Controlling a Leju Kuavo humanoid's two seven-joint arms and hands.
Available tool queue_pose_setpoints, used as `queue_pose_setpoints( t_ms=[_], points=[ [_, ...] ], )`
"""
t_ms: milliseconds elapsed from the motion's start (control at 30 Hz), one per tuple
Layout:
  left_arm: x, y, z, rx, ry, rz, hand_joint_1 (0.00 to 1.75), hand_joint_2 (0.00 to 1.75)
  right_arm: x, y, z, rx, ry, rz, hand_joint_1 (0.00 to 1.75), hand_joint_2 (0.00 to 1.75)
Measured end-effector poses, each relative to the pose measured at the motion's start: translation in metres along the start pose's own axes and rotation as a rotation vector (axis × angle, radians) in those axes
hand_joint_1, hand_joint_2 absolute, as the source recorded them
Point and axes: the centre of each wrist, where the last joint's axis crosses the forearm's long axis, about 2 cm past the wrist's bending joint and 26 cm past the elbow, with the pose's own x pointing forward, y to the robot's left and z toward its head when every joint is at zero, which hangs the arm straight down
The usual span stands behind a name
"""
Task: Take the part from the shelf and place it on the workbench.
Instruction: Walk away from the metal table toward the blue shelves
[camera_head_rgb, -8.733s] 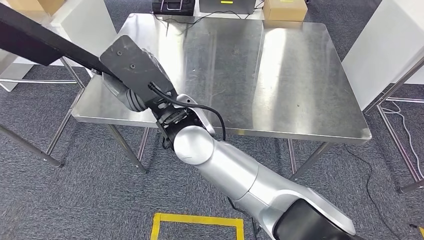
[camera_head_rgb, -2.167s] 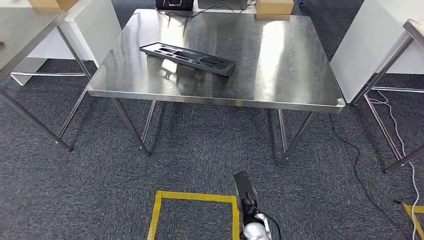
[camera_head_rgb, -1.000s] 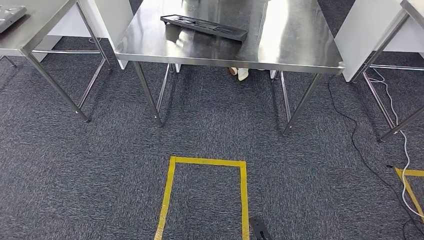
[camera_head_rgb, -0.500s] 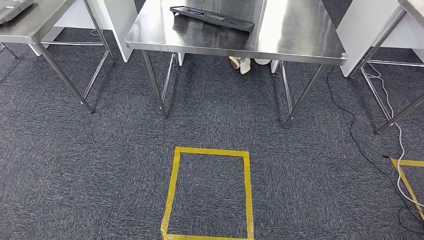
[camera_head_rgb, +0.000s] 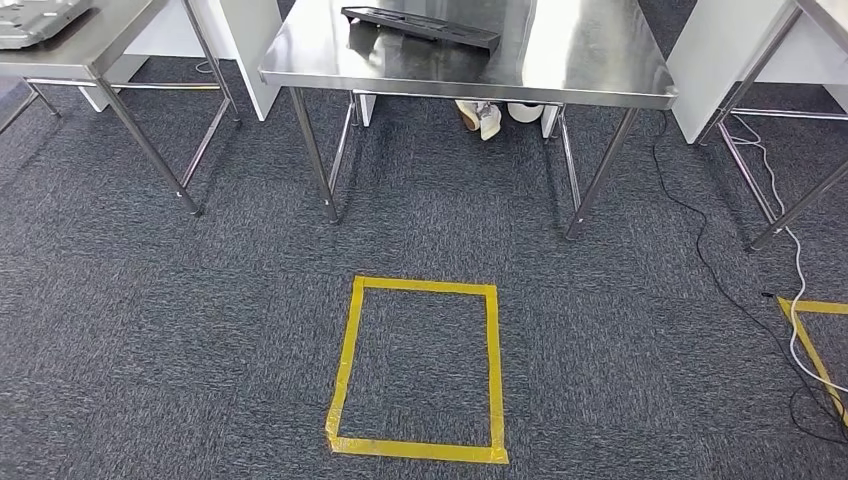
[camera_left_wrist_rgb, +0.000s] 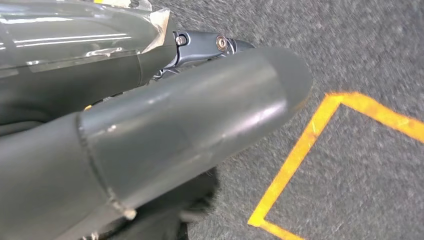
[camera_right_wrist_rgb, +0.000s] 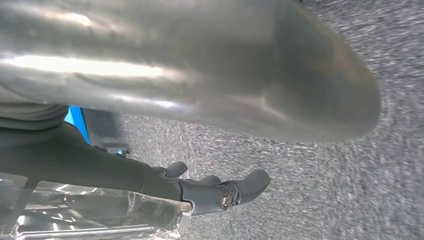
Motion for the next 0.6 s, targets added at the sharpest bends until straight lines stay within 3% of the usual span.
queue_pose_setpoints(
  t_ms=[600],
  points=[
    [0.0003,-0.0025,-0.0004,-0.007,-0.012,-0.004,0.0,0.0,-0.0031,-0.0048,-0.0033,-0.011,0.014,-0.004,0.0,0.0]
  ],
)
